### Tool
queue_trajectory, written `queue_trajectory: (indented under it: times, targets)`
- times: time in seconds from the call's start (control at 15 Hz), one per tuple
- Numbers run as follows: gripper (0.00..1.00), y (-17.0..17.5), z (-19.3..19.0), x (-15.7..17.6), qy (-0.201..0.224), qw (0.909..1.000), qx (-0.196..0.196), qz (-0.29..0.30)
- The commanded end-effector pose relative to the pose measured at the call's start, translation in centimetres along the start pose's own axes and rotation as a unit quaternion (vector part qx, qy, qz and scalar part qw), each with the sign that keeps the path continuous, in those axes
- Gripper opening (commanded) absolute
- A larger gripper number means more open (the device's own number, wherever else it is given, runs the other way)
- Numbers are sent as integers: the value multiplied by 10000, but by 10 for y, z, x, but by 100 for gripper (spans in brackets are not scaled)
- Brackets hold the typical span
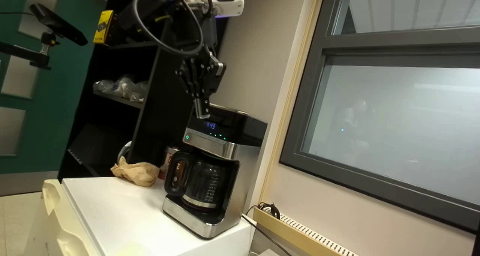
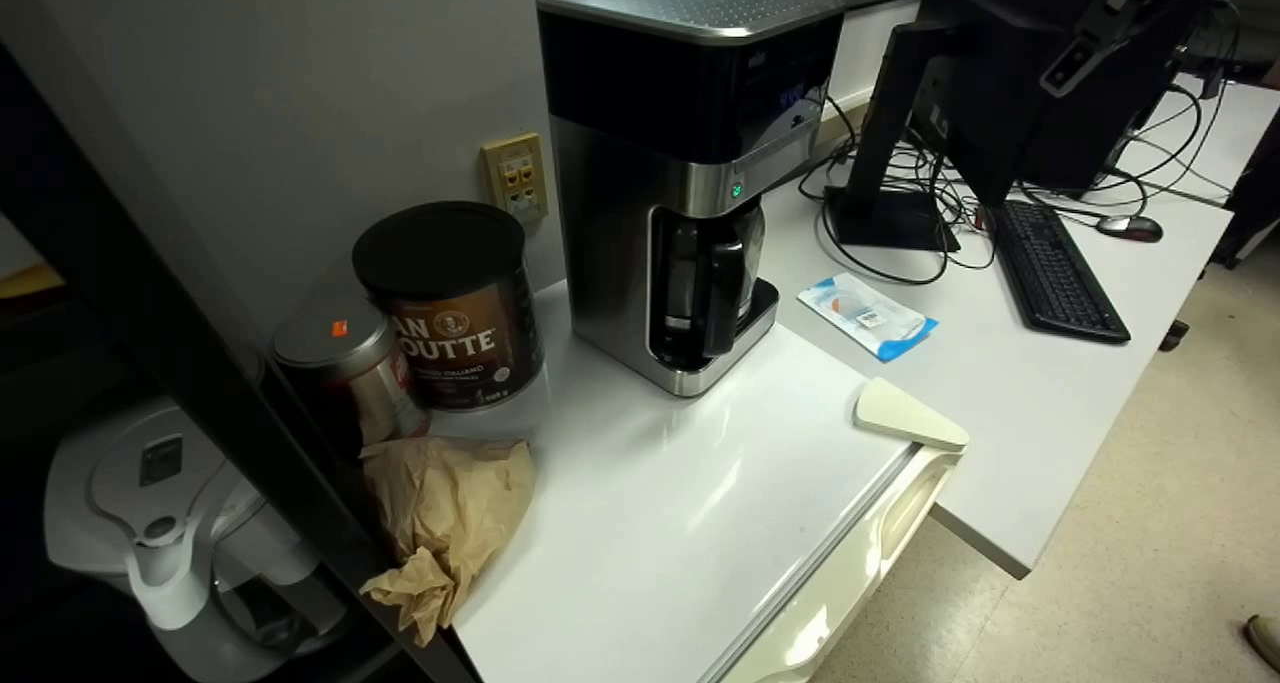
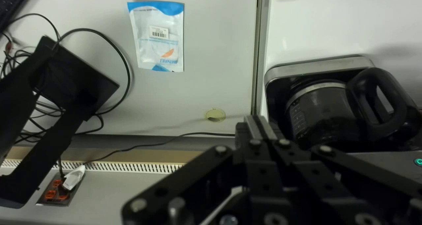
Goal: Press the coffee maker
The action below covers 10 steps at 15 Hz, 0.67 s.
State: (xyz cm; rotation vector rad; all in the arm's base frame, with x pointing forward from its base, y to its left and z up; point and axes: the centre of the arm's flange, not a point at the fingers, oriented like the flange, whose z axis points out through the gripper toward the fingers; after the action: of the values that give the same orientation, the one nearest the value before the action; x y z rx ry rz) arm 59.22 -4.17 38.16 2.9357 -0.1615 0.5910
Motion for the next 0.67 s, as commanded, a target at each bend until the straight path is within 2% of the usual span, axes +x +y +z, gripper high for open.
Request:
queue_trajectory:
  times: [0.0, 0.6]
  targets:
    - [1, -15, 27, 27, 329, 9994, 118, 33]
    - [0, -59, 64, 61, 511, 9981, 350, -68]
